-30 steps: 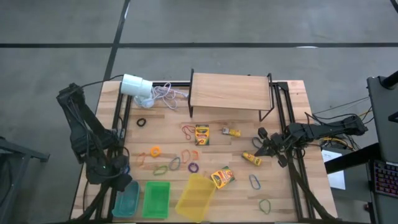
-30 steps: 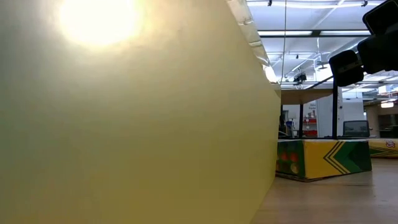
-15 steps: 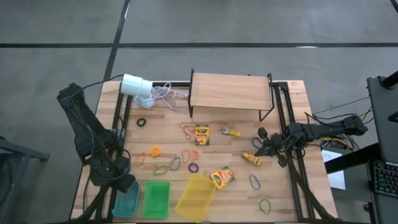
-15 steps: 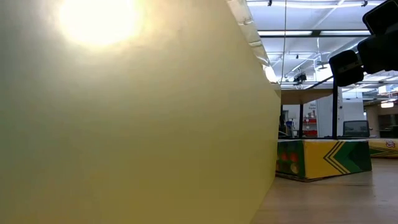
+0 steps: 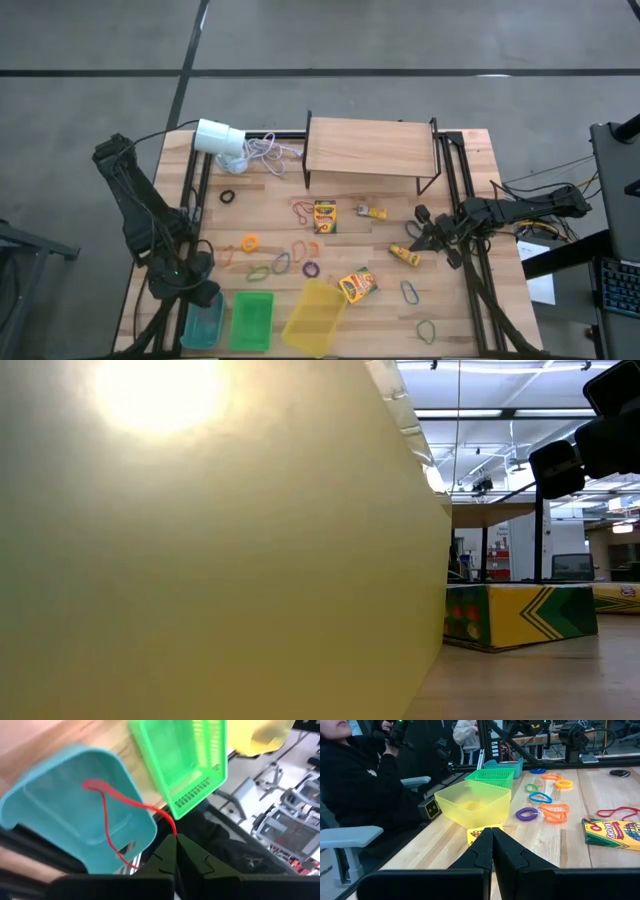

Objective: Pick & Place Office Desk Supplies
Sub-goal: Put the red rubberband into the blue bin

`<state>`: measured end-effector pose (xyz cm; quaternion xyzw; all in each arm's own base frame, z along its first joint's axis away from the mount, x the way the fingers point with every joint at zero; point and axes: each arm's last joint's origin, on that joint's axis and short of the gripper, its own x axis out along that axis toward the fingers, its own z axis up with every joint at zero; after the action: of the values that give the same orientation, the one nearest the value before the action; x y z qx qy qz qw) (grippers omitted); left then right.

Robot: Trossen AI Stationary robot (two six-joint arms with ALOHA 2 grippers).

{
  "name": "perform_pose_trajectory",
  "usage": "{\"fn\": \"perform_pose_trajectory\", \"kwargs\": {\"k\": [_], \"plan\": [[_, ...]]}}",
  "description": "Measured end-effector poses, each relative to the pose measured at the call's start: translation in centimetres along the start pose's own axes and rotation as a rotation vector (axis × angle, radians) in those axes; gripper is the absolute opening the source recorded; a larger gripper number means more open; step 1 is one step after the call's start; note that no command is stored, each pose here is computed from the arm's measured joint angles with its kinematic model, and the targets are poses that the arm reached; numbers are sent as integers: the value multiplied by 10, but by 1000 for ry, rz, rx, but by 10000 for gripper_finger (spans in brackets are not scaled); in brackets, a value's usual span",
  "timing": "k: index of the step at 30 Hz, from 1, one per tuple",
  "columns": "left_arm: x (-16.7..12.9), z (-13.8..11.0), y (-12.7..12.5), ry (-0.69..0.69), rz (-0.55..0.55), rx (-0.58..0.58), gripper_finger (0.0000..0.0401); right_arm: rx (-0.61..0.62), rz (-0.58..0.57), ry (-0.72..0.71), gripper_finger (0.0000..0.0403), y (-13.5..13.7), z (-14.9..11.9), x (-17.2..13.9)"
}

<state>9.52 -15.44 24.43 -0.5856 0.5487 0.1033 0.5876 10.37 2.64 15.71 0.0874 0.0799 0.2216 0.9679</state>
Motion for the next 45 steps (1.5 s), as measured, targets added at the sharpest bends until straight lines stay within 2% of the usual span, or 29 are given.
{"fn": "perform_pose_trajectory", "kwargs": {"k": [20, 28, 35, 41, 45], "plan": [[1, 0, 1, -36, -7, 86, 10, 0, 0, 0, 8, 0, 0, 0], [8, 0, 4, -45, 58, 51, 10, 0, 0, 0, 8, 0, 0, 0], [22, -6, 11, -10, 197, -13, 10, 0, 0, 0, 8, 0, 0, 0], [31, -6, 12, -23, 237, 12, 10, 0, 0, 0, 8, 0, 0, 0], [38, -6, 16, -9, 307, 30, 10, 0, 0, 0, 8, 0, 0, 0]]}}
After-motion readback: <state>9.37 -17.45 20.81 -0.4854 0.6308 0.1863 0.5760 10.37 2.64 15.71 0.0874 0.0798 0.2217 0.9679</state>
